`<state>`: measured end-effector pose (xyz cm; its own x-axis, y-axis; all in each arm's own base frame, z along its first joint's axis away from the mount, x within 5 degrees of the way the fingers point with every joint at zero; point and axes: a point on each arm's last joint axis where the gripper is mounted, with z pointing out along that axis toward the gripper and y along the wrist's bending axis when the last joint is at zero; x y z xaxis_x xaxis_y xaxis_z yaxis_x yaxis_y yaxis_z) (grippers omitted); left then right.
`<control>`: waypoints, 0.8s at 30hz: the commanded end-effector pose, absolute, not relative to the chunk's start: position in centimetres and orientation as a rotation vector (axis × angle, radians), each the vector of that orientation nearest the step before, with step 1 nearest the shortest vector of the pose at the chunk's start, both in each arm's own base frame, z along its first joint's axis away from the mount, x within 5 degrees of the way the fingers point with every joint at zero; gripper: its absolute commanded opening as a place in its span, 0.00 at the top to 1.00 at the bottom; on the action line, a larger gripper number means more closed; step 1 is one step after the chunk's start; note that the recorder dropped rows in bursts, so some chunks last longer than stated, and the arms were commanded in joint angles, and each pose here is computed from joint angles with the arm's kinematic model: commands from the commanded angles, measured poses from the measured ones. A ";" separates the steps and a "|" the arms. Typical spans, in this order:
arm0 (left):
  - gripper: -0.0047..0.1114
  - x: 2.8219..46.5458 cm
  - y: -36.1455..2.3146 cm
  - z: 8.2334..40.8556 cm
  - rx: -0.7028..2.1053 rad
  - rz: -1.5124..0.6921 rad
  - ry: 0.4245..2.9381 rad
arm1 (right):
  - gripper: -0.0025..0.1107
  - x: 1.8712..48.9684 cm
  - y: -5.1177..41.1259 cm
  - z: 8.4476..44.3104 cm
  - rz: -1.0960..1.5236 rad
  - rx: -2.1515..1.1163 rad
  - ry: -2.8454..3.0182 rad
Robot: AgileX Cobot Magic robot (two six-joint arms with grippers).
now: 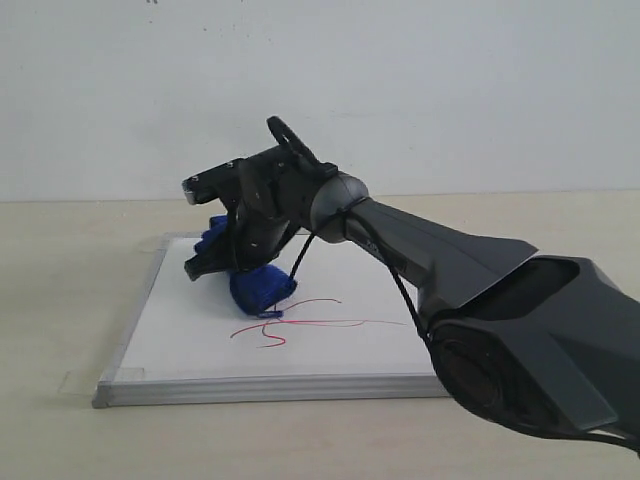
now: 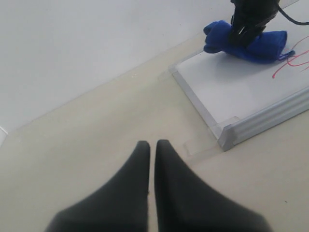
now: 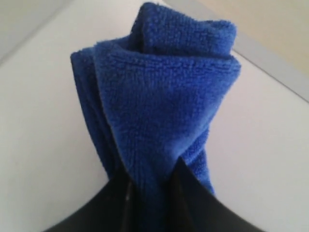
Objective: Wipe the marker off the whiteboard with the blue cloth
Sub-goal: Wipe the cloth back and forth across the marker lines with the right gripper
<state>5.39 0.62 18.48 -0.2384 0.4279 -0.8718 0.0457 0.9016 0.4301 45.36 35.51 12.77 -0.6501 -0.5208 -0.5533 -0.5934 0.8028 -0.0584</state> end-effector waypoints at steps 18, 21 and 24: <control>0.93 5.4 0.6 18.4 0.358 0.375 1.785 | 0.98 41.0 36.8 11.1 0.228 -1.356 2.547; 0.93 5.4 0.6 18.4 0.358 0.375 1.785 | 0.98 42.9 34.4 11.2 -0.140 -1.115 2.604; 0.93 5.4 0.6 18.4 0.358 0.375 1.785 | 0.98 44.7 32.3 11.7 -0.383 -0.965 2.559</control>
<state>5.39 0.62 18.48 -0.2384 0.4279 -0.8718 0.0457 0.9016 0.4301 42.23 36.58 13.30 -0.6066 -0.7049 -0.3677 -0.7112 0.6878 -0.1454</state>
